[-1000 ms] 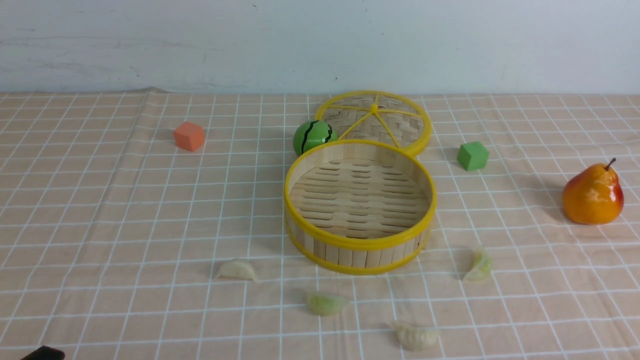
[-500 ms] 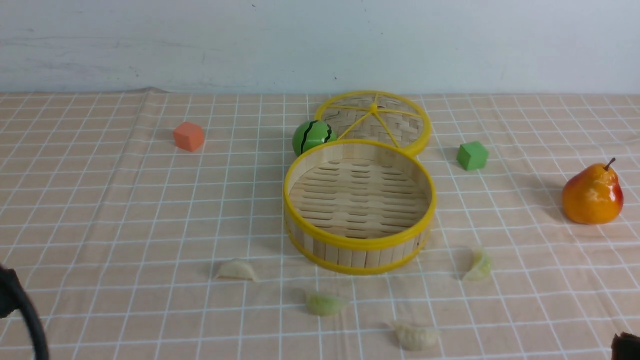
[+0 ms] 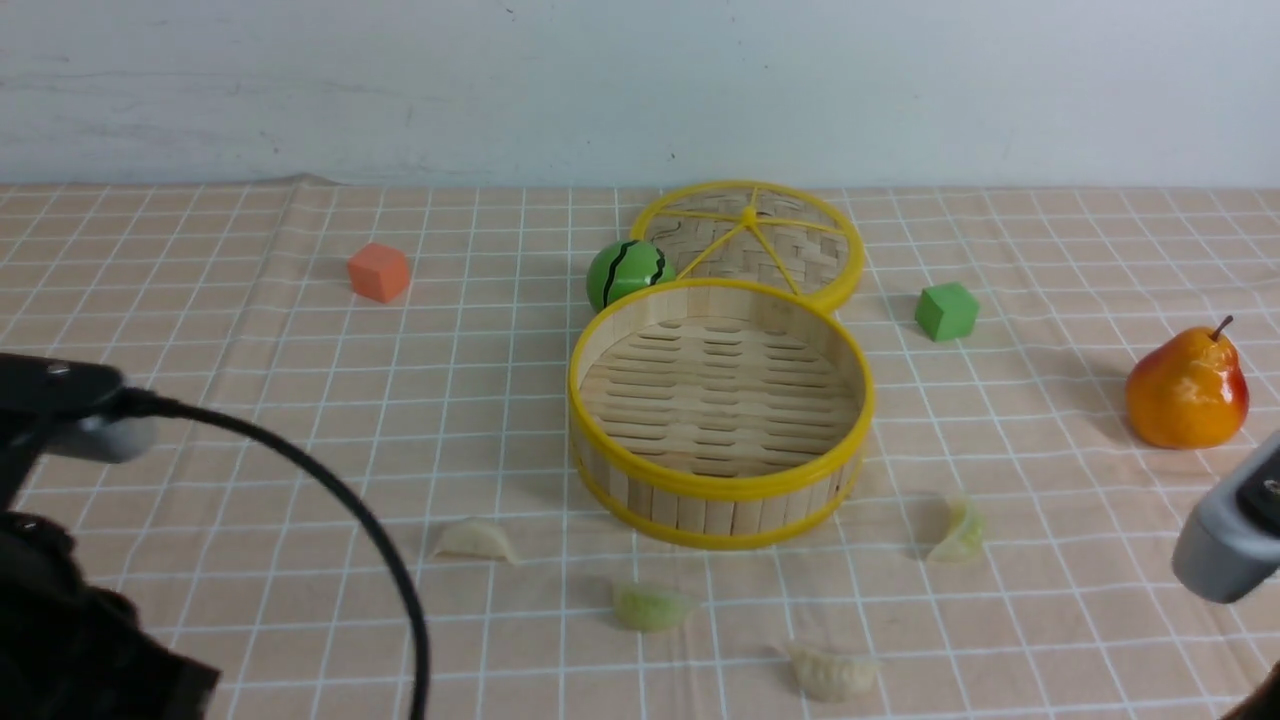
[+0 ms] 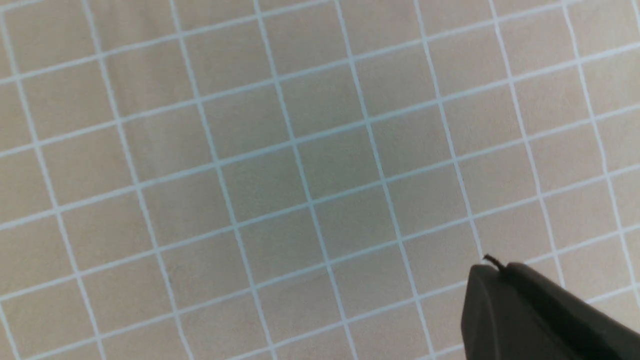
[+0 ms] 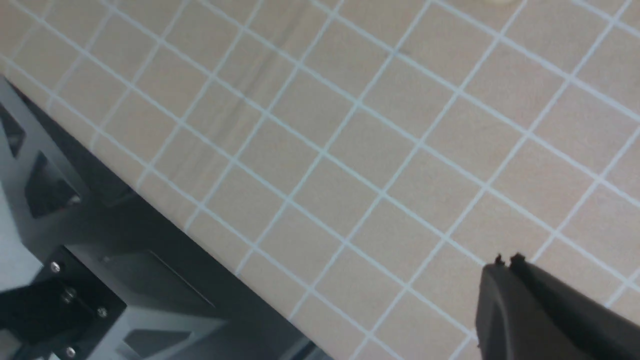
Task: Put the dumplings into the steamer on the table with the brown tablecloth.
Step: 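Reach for and grasp a dumpling on the table with the left gripper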
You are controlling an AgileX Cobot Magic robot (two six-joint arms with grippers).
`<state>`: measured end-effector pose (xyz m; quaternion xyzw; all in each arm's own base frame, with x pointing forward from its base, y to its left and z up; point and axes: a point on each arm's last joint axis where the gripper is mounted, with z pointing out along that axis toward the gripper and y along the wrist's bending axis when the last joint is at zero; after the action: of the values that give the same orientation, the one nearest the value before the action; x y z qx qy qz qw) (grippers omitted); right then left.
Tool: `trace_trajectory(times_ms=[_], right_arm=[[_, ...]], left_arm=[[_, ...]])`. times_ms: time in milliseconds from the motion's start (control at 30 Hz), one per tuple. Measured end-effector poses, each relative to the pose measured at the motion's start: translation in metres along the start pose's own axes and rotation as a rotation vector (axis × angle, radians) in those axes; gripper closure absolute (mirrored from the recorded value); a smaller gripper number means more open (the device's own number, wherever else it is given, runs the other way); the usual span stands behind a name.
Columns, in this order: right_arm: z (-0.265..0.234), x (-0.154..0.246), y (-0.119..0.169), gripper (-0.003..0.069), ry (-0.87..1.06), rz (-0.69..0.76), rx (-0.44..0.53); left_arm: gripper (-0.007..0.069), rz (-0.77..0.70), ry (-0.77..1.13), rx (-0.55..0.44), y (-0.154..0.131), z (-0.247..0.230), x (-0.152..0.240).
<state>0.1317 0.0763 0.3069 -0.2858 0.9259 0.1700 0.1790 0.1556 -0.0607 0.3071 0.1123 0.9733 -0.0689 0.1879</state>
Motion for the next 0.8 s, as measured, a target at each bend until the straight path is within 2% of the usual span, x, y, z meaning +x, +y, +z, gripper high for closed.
trace_trajectory(times_ms=[100,200,233,267,333,367,467,533,633,800], right_arm=[[-0.008,0.000,0.005,0.0675,0.017,-0.030,0.032],[-0.022,0.003,0.010,0.0673,-0.033,-0.042,0.059],[-0.027,0.005,0.012,0.0672,-0.062,-0.051,0.066],[-0.028,0.006,0.012,0.0671,-0.067,-0.053,0.069],[-0.039,0.013,0.016,0.0670,-0.123,-0.067,0.084],[-0.039,0.013,0.016,0.0670,-0.126,-0.068,0.084],[-0.050,0.022,0.020,0.0669,-0.180,-0.088,0.103],[-0.054,0.027,0.020,0.0669,-0.184,-0.086,0.114],[-0.058,0.033,0.020,0.0669,-0.180,-0.063,0.138],[-0.059,0.036,0.017,0.0666,-0.167,-0.028,0.177]], left_arm=[[0.0623,0.020,0.081,-0.031,-0.009,0.017,-0.024],[0.0542,0.044,0.126,-0.058,-0.021,0.035,-0.055],[0.0487,0.058,0.143,-0.062,-0.025,0.044,-0.066],[0.0478,0.059,0.145,-0.062,-0.026,0.046,-0.068],[0.0351,0.086,0.193,-0.064,-0.038,0.074,-0.089],[0.0340,0.086,0.201,-0.065,-0.039,0.077,-0.089],[0.0153,0.091,0.227,-0.067,-0.050,0.114,-0.114],[0.0083,0.087,0.225,-0.072,-0.053,0.130,-0.125],[0.0022,0.098,0.209,-0.095,-0.054,0.151,-0.139],[0.0022,0.169,0.173,-0.173,-0.050,0.171,-0.152]])
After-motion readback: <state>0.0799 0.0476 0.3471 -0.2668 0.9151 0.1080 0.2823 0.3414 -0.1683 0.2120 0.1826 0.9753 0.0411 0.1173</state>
